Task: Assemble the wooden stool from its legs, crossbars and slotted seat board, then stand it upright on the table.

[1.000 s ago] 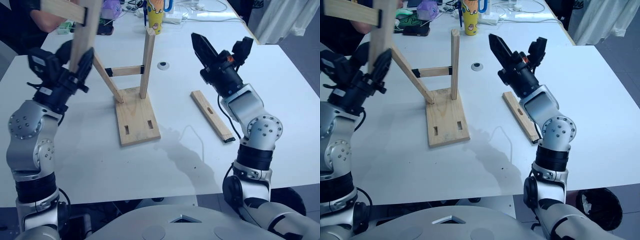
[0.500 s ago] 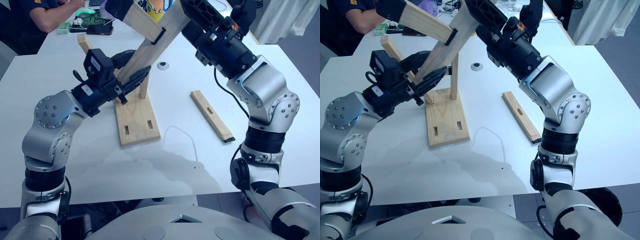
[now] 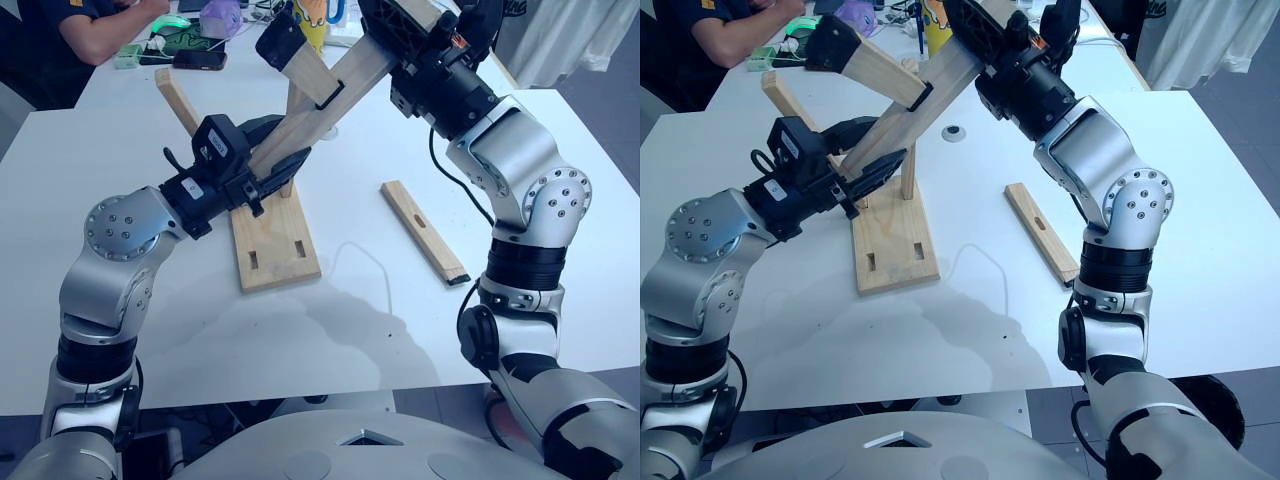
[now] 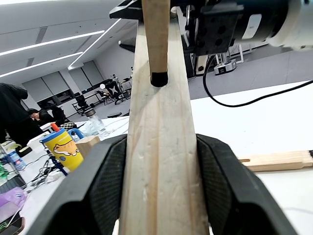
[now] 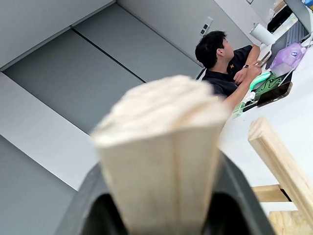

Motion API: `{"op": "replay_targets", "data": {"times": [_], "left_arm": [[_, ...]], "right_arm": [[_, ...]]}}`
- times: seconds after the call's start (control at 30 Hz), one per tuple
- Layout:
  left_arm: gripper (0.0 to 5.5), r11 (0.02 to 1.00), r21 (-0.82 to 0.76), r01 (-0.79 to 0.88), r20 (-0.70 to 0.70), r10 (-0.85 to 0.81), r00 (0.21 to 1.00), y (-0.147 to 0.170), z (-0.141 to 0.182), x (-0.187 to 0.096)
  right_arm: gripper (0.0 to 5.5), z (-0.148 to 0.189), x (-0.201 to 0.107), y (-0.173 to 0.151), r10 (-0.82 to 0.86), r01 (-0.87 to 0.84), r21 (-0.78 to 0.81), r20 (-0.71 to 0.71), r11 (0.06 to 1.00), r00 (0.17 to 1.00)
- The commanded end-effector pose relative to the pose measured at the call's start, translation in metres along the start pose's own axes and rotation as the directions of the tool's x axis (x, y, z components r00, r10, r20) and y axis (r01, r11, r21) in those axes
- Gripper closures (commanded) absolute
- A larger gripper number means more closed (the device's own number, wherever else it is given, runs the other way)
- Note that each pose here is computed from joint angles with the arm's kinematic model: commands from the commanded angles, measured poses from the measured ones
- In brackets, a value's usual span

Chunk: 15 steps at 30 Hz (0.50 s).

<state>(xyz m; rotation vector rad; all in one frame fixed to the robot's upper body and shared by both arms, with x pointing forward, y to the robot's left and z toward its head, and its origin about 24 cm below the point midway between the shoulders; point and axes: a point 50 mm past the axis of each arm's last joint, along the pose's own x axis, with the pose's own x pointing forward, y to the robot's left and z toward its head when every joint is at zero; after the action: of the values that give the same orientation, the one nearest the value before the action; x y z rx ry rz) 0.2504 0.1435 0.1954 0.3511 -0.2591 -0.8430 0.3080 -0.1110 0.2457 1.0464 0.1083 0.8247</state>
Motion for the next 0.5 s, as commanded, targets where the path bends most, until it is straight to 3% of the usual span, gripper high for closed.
{"op": "replay_targets", "data": {"times": [0.03, 0.37, 0.4, 0.5], "left_arm": [[3.43, 1.000, 0.020, -0.007, -0.036, 0.007, 0.999, 0.000, -0.009, -0.001], [3.43, 0.997, -0.043, -0.063, -0.059, 0.060, 0.996, 0.000, -0.021, -0.002], [3.06, 0.995, -0.058, -0.081, -0.062, 0.077, 0.995, 0.001, -0.023, -0.002], [2.65, 0.990, -0.073, -0.123, -0.073, 0.118, 0.990, 0.002, -0.028, -0.004]], "right_arm": [[4.44, 0.001, 0.003, 0.006, 0.015, -0.015, 0.013, -0.002, 1.000, 1.000], [4.44, 0.002, 0.004, 0.003, -0.011, 0.011, -0.024, -0.018, 1.000, 1.000], [4.44, 0.003, 0.004, 0.001, -0.020, 0.019, -0.040, -0.020, 0.999, 1.000], [4.47, 0.007, 0.004, -0.007, -0.056, 0.054, -0.106, -0.009, 0.993, 0.998]]}}
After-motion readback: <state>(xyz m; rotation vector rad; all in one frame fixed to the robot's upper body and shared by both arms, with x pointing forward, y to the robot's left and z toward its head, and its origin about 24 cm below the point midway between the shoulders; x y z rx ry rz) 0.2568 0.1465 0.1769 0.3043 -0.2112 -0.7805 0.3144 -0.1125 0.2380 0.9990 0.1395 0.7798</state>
